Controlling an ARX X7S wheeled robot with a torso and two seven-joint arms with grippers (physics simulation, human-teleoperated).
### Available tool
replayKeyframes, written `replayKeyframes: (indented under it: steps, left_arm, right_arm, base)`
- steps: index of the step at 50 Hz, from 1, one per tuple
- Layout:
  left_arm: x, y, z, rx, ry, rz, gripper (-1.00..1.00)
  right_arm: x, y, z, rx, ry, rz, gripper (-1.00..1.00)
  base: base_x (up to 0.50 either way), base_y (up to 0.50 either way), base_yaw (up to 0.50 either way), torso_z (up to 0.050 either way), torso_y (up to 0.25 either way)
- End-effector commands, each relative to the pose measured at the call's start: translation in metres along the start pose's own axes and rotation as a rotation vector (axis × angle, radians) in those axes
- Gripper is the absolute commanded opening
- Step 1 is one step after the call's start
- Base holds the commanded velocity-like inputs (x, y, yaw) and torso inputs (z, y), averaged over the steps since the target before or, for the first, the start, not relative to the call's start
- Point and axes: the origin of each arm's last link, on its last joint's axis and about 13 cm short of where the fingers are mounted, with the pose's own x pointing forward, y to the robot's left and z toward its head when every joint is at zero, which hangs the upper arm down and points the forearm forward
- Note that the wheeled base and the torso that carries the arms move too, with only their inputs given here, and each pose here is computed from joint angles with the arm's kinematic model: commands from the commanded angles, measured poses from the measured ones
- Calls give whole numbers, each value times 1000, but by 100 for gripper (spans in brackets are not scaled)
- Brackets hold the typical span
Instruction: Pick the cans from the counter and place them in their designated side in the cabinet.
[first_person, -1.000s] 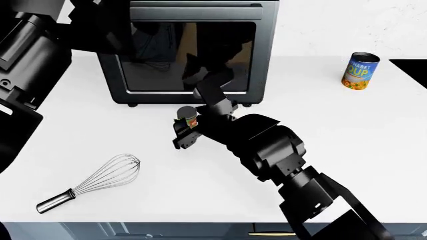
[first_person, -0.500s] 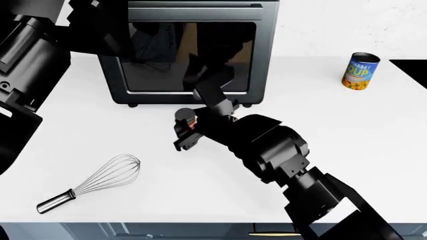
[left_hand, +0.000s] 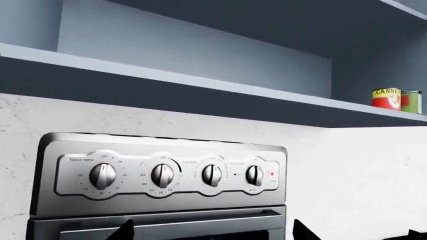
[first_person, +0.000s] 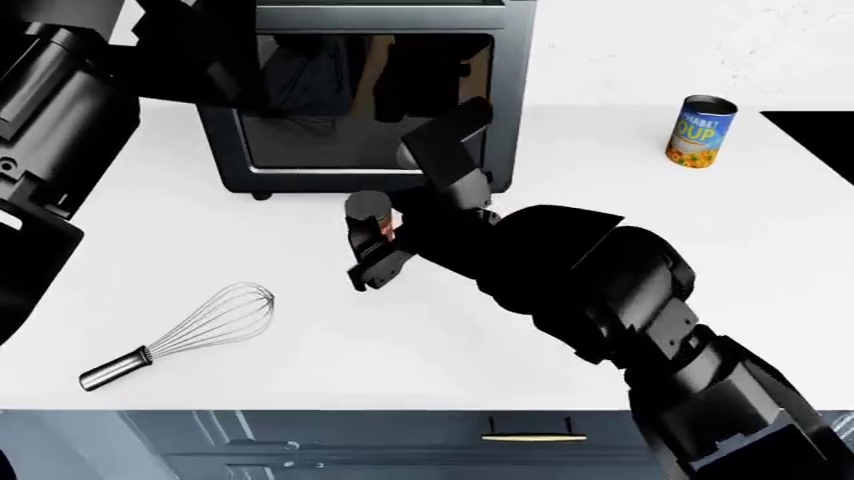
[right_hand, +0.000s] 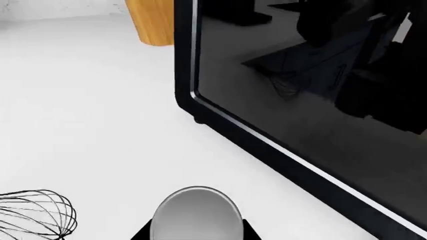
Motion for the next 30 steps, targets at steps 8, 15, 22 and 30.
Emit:
replayKeyframes:
  steps: [8,15,22,30]
  left_arm:
    - [3,-5,0,-4,1,-20,100]
    - [4,-7,-1,-6,3,-25,100]
    - [4,-7,-1,-4,3,-25,100]
    - [4,-6,0,-4,0,-24,100]
  right_arm:
    - [-43,0,18,-10,-81,-65,-100]
    - [-49,-3,25,2,-113,-103,-100]
    - [-48,-1,29,2,-135,-114,-100]
    - [-49,2,32,-4,-146,-108,-100]
  base:
    - [-190,-322,0,0,0]
    - [-4,-498,0,0,0]
    - [1,-500,0,0,0]
    - [1,-500,0,0,0]
